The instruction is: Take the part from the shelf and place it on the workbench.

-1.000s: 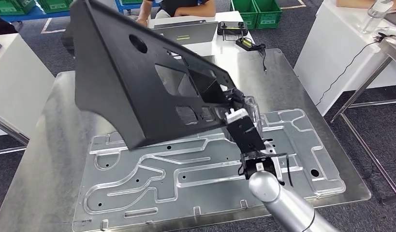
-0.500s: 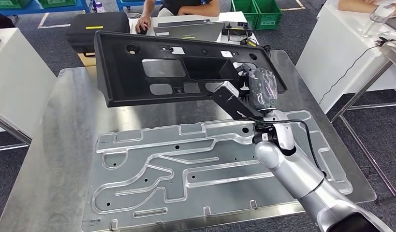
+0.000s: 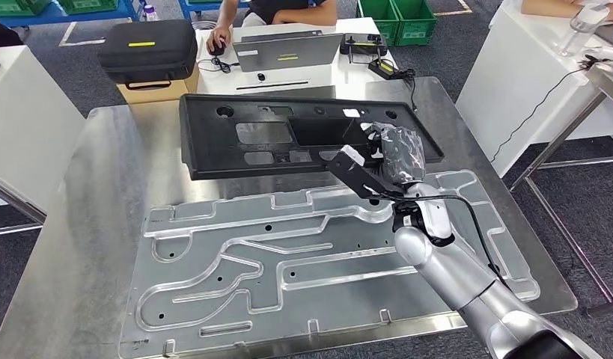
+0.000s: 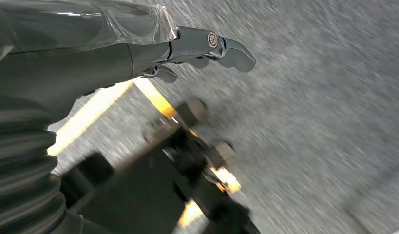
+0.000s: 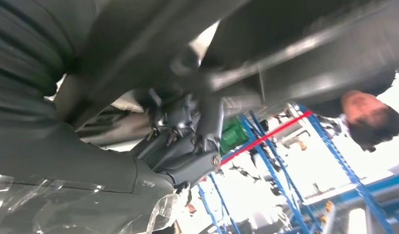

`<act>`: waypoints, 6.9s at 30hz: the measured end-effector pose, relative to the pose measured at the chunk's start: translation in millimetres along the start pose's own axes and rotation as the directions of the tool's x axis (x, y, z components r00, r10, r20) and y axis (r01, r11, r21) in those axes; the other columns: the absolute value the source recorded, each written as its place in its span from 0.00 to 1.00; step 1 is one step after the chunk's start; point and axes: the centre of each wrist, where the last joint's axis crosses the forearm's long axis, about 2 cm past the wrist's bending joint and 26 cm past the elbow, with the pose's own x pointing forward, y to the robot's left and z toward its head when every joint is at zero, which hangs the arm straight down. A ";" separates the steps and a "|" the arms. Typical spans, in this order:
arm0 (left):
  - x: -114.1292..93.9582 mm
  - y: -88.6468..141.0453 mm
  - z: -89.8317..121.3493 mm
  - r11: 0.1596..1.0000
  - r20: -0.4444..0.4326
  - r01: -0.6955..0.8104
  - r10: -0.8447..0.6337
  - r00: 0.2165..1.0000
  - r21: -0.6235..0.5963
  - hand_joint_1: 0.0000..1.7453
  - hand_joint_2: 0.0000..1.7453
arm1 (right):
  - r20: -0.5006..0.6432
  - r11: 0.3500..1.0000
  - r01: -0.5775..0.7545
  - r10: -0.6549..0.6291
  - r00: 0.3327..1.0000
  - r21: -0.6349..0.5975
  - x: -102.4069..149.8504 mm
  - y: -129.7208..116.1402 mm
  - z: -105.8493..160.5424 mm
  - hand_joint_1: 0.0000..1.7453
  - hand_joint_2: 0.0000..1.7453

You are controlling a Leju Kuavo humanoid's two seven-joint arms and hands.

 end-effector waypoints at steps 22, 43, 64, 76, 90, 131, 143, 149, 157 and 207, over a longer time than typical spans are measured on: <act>5.9 -5.5 -2.4 0.991 0.006 -0.136 0.136 0.991 0.015 0.00 0.00 | -0.087 0.999 -0.029 0.033 0.996 0.044 -26.9 16.6 11.1 0.00 1.00; 9.9 -6.5 -3.9 0.989 -0.030 -0.135 0.133 0.991 -0.054 0.00 0.00 | -0.522 0.792 0.434 -0.174 0.835 0.429 -59.7 0.8 -5.7 0.00 0.00; 9.3 -6.8 -3.7 0.990 -0.030 -0.129 0.128 0.991 -0.057 0.00 0.00 | -0.548 0.772 0.379 -0.048 0.835 0.510 -77.5 3.2 -2.5 0.00 0.00; 6.2 -7.9 -2.3 0.989 -0.032 -0.140 0.138 0.990 -0.051 0.00 0.00 | -0.526 0.852 0.395 -0.173 0.833 0.344 -82.5 3.2 -0.4 0.00 0.00; -7.5 -12.7 3.7 0.981 -0.037 -0.192 0.191 0.981 -0.012 0.00 0.00 | 0.149 0.857 0.470 -0.448 0.882 -0.210 0.8 -27.1 4.0 0.00 0.00; -37.7 -20.5 18.6 0.973 -0.234 -0.210 0.227 0.945 0.096 0.00 0.00 | 0.554 0.744 0.633 -0.442 0.706 -0.213 92.5 2.6 150.8 0.00 0.00; -39.7 -21.3 19.7 0.972 -0.237 -0.215 0.232 0.943 0.098 0.00 0.00 | 0.531 0.727 0.659 -0.488 0.693 -0.191 95.5 8.0 156.5 0.00 0.00; -41.5 -23.1 20.8 0.971 -0.240 -0.221 0.238 0.941 0.096 0.00 0.00 | 0.511 0.703 0.690 -0.536 0.672 -0.170 95.2 10.9 158.8 0.00 0.00; -41.6 -23.8 20.9 0.970 -0.237 -0.223 0.239 0.942 0.095 0.00 0.00 | 0.496 0.698 0.698 -0.554 0.669 -0.162 93.8 13.7 160.6 0.00 0.00; -35.7 -25.1 17.9 0.971 -0.209 -0.213 0.231 0.950 0.105 0.00 0.00 | 0.491 0.748 0.650 -0.520 0.699 -0.133 101.5 21.2 159.7 0.00 0.00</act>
